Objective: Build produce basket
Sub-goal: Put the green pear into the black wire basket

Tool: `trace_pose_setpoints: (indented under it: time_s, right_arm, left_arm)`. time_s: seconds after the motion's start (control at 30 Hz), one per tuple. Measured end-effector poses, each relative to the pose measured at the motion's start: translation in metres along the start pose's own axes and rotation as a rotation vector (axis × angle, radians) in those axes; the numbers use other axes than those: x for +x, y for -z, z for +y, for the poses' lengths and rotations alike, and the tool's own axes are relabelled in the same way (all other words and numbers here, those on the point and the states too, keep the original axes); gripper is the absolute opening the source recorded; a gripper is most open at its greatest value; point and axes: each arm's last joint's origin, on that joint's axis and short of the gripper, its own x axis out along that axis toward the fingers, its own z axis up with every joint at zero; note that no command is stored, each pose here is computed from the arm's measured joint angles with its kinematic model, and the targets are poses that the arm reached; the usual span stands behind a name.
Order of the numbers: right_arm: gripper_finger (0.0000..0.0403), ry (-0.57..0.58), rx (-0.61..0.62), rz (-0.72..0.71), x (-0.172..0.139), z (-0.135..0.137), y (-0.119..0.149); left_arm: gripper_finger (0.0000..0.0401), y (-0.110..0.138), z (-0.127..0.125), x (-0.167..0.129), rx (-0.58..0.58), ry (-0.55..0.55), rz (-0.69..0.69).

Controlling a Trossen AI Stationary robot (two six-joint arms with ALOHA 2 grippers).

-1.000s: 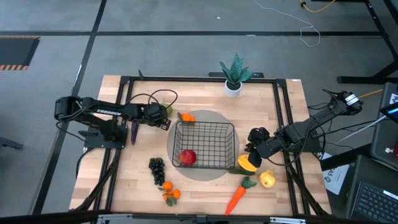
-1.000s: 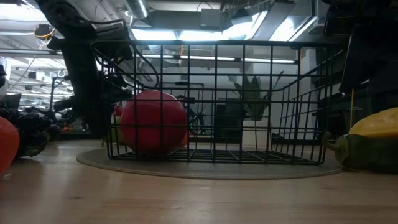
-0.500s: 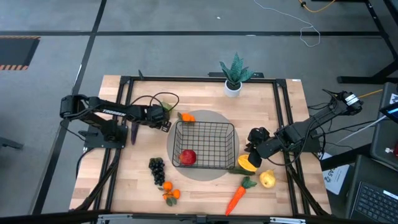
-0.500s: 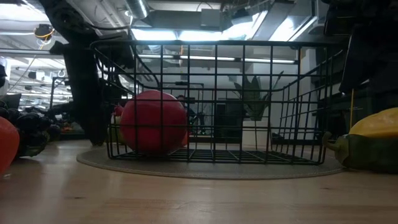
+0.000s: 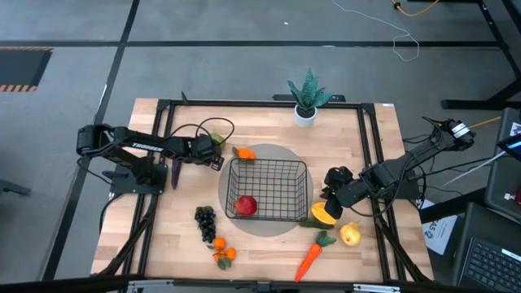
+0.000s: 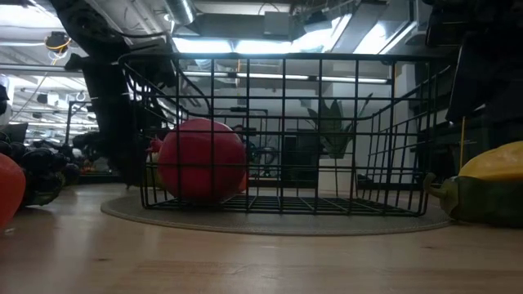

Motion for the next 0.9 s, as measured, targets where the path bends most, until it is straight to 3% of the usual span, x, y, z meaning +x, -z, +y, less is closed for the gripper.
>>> trace_pose_setpoints:
  time_s: [0.43, 0.7, 0.9]
  right_arm:
    - [0.011, 0.0, 0.0, 0.0, 0.0, 0.0, 0.0]
    - [0.011, 0.0, 0.001, 0.0, 0.0, 0.0, 0.0]
    - [0.011, 0.0, 0.001, 0.0, 0.0, 0.0, 0.0]
  left_arm:
    - [0.0057, 0.004, 0.004, 0.0, -0.013, -0.03, 0.057]
    - [0.0058, 0.001, 0.008, 0.001, -0.014, -0.079, 0.019]
    - [0.0084, -0.004, 0.013, 0.003, -0.007, -0.1, 0.018]
